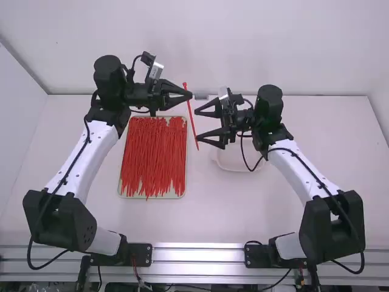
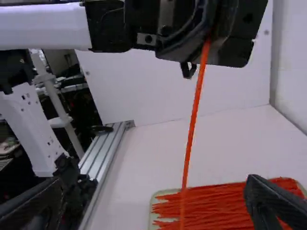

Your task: Fasten the cable tie

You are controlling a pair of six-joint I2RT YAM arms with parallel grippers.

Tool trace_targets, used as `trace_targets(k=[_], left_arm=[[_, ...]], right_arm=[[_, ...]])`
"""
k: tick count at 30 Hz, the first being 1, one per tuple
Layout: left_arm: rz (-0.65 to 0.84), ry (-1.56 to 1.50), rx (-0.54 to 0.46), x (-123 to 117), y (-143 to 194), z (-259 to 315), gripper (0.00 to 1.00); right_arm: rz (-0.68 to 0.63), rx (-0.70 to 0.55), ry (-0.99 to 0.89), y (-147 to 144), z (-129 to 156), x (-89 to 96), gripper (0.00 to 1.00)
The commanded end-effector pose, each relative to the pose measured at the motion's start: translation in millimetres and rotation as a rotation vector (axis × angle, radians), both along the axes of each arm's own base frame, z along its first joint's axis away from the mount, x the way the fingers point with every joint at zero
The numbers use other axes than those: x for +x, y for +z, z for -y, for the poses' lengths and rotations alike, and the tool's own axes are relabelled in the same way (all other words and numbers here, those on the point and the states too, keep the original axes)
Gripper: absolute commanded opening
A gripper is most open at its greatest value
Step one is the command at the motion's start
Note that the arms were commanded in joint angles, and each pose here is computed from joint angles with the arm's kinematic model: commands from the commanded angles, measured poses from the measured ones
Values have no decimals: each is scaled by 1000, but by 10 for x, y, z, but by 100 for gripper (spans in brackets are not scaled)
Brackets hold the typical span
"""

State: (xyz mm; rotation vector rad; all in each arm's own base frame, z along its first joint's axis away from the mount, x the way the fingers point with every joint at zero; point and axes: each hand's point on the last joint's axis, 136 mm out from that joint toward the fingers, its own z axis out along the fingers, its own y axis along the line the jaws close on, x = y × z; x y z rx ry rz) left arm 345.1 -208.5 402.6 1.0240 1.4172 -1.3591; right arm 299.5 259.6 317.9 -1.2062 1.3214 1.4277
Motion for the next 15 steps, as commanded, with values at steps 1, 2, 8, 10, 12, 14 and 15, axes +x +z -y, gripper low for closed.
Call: trace_targets(k=[1,2,8,10,12,14,15], left_arm=[[91,-29,-2,-138,155,-4,1],[96,-29,0,-137,148,-6,1],[88,-29,4,-142,111,44,2],[86,-43,4,-168,104,90,1],[84,-54,4,-183,95,132,1],[81,-50,4,-169,88,126,1],[79,-44,5,-151,81,106,1]], right_arm=[[-10,4,-14,104,-2,54,100],[-10,4,-12,104,-3,50,99],[-27,0,-9,98,-90,20,92],[-27,0,-11,97,-115,16,89],[-26,-1,-13,97,-148,8,79],[-27,-1,-13,96,-146,8,63],[-27,-1,-17,96,-134,20,47]])
